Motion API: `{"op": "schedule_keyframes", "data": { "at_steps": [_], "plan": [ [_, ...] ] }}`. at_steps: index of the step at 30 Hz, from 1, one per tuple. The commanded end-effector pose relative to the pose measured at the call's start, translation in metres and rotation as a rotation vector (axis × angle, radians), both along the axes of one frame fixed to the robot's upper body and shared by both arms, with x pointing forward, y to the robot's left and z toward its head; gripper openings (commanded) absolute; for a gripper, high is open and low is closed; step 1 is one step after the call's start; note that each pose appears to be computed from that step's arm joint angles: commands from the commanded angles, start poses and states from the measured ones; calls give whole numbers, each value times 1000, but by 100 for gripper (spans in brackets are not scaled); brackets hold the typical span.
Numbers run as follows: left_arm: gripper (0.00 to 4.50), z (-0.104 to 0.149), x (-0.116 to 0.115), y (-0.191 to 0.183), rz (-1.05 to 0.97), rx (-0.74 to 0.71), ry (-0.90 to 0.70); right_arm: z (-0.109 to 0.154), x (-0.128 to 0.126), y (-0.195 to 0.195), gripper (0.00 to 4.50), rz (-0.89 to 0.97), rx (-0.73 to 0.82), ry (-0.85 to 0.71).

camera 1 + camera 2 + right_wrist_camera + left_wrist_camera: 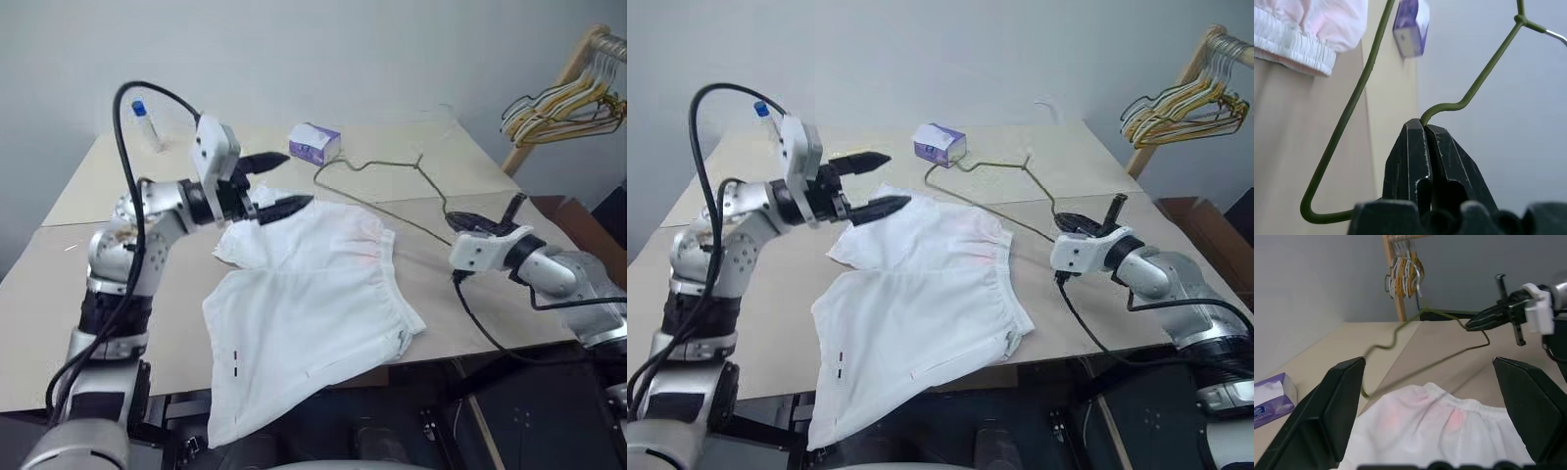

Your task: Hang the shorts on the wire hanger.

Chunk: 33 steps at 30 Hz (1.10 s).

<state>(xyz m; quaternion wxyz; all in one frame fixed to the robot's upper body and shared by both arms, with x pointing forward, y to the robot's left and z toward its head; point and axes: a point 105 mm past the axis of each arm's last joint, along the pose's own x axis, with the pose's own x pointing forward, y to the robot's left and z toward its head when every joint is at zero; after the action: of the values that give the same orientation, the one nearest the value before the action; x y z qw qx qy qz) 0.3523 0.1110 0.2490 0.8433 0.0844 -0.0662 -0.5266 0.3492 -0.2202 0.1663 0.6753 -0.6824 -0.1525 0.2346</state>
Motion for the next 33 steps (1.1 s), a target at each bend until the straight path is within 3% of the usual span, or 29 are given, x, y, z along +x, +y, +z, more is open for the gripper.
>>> {"op": "schedule_keyframes", "data": {
  "at_steps": [1, 8, 14, 17, 29, 33],
  "plan": [
    [450, 1, 3, -2, -67, 59, 2, 21, -10, 16, 3, 154, -74, -147],
    [450, -41, 4, -14, -207, 276, 130, 33, -17, 38, 3, 300, -146, -256],
    [450, -69, -1, -14, -265, 402, 173, 41, -18, 43, 3, 320, -159, -286],
    [392, -77, -2, -13, -261, 421, 180, 44, -19, 45, 0, 325, -157, -297],
    [4, -77, -5, -9, -244, 414, 184, 50, -19, 48, 0, 331, -155, -303],
    [4, -77, -5, -7, -227, 413, 177, 48, -21, 49, 0, 336, -153, -269]
  ]
}}
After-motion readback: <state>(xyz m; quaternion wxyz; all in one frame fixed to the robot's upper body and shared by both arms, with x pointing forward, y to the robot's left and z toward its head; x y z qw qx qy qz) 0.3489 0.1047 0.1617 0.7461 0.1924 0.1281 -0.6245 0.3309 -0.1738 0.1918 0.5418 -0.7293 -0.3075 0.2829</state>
